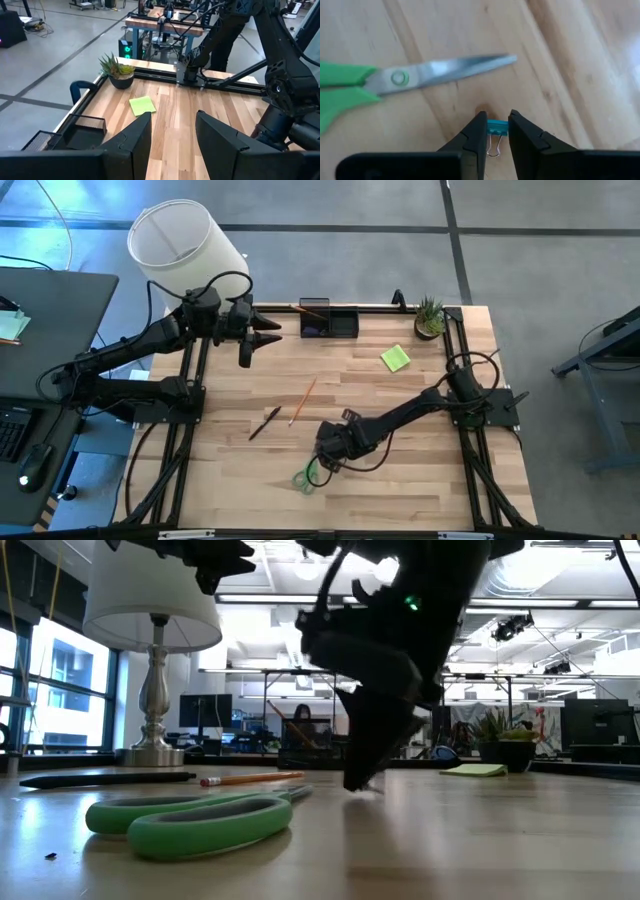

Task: Pick and place office supplies into organizer
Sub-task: Put the blue binder clip into the black desk organizer

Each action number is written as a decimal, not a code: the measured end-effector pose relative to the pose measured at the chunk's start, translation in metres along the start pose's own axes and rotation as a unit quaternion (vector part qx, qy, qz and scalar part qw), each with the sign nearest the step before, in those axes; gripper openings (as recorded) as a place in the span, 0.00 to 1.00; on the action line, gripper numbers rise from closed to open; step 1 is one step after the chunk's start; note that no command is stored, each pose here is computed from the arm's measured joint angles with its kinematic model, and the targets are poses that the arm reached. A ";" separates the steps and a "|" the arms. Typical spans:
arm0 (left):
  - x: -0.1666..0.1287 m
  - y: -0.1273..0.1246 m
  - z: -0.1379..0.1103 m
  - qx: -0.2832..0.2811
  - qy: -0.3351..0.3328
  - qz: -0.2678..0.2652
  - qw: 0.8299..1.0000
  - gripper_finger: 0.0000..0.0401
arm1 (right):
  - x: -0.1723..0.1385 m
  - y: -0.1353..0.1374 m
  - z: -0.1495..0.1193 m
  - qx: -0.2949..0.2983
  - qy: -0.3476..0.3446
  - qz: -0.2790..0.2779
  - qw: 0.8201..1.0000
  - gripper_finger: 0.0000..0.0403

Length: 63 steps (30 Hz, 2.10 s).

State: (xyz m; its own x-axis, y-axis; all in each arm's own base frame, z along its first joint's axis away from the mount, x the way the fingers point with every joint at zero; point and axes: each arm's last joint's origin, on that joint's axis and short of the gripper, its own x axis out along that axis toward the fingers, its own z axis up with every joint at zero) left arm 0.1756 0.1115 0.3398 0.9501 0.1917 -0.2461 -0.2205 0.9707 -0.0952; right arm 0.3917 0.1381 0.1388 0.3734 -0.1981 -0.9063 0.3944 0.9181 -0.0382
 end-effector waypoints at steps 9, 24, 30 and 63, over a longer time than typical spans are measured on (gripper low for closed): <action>0.000 0.000 0.002 0.008 -0.010 0.000 1.000 0.35 | 0.001 -0.010 0.010 -0.031 -0.032 -0.042 0.998 0.14; 0.000 0.000 0.003 0.023 -0.014 -0.001 1.000 0.35 | -0.009 -0.092 0.106 -0.127 -0.065 -0.108 0.984 0.13; 0.000 0.000 0.003 0.023 -0.014 -0.001 1.000 0.35 | -0.010 -0.156 0.145 -0.132 -0.079 -0.137 0.979 0.15; 0.000 0.002 0.004 0.043 -0.019 0.032 0.998 0.35 | 0.000 -0.335 0.182 -0.009 -0.172 -0.039 0.984 0.25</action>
State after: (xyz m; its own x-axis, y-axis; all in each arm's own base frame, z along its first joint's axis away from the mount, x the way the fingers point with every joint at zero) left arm 0.1758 0.1139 0.3437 0.9428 0.2575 -0.2118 -0.2628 0.9648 0.0031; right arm 0.4128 -0.2321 0.2282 0.6055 -0.3699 -0.7047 0.4198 0.9007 -0.1121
